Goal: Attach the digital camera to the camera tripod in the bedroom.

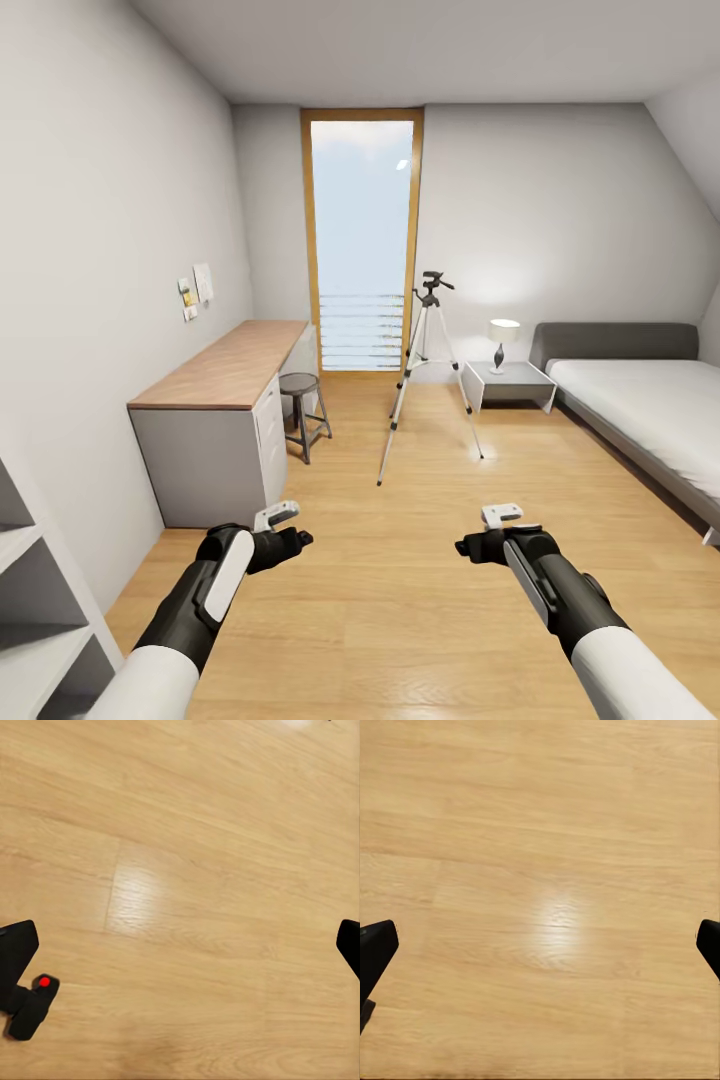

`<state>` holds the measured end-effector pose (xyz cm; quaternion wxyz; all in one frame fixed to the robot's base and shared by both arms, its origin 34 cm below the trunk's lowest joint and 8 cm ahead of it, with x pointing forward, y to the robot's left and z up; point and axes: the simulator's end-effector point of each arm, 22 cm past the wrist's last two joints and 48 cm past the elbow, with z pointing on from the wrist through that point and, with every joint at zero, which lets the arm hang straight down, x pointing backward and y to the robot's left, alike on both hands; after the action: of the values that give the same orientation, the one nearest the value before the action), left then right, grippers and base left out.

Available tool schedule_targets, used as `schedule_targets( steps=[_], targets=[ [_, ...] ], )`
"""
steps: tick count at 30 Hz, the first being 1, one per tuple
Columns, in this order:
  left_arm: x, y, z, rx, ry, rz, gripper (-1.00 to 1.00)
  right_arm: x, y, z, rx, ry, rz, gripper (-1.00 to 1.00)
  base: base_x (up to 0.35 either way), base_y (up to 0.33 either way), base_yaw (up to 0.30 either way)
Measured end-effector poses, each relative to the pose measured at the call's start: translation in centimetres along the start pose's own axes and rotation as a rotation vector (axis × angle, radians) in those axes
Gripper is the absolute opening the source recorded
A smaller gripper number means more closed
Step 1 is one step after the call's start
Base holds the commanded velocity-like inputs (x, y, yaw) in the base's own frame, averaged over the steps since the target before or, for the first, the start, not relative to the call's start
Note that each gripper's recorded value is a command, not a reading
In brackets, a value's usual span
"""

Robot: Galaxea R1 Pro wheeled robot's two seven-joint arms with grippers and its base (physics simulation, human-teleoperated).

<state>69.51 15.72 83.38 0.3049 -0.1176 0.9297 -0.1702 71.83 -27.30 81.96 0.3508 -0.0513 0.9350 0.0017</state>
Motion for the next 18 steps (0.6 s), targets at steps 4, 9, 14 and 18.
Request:
schedule_targets(
  steps=[4,9,14,18],
  targets=[
    [0.3,0.2,0.4,0.006,0.001,-0.005,1.0,0.9,0.1,0.3,-0.009,0.031,0.005,1.0,0.0,0.0,0.0],
    [0.9,-0.3,1.1,0.05,0.008,-0.025,1.0,1.5,0.8,0.7,-0.063,0.044,0.013,1.0,0.0,0.0,0.0],
    [2.6,0.2,2.4,0.084,0.042,-0.058,1.0,1.6,1.9,0.8,-0.157,0.033,0.055,1.0,0.0,0.0,0.0],
    [3.5,1.8,3.2,0.086,0.063,-0.085,1.0,1.4,2.5,0.9,-0.212,0.016,0.087,1.0,0.0,0.0,0.0]
  ],
)
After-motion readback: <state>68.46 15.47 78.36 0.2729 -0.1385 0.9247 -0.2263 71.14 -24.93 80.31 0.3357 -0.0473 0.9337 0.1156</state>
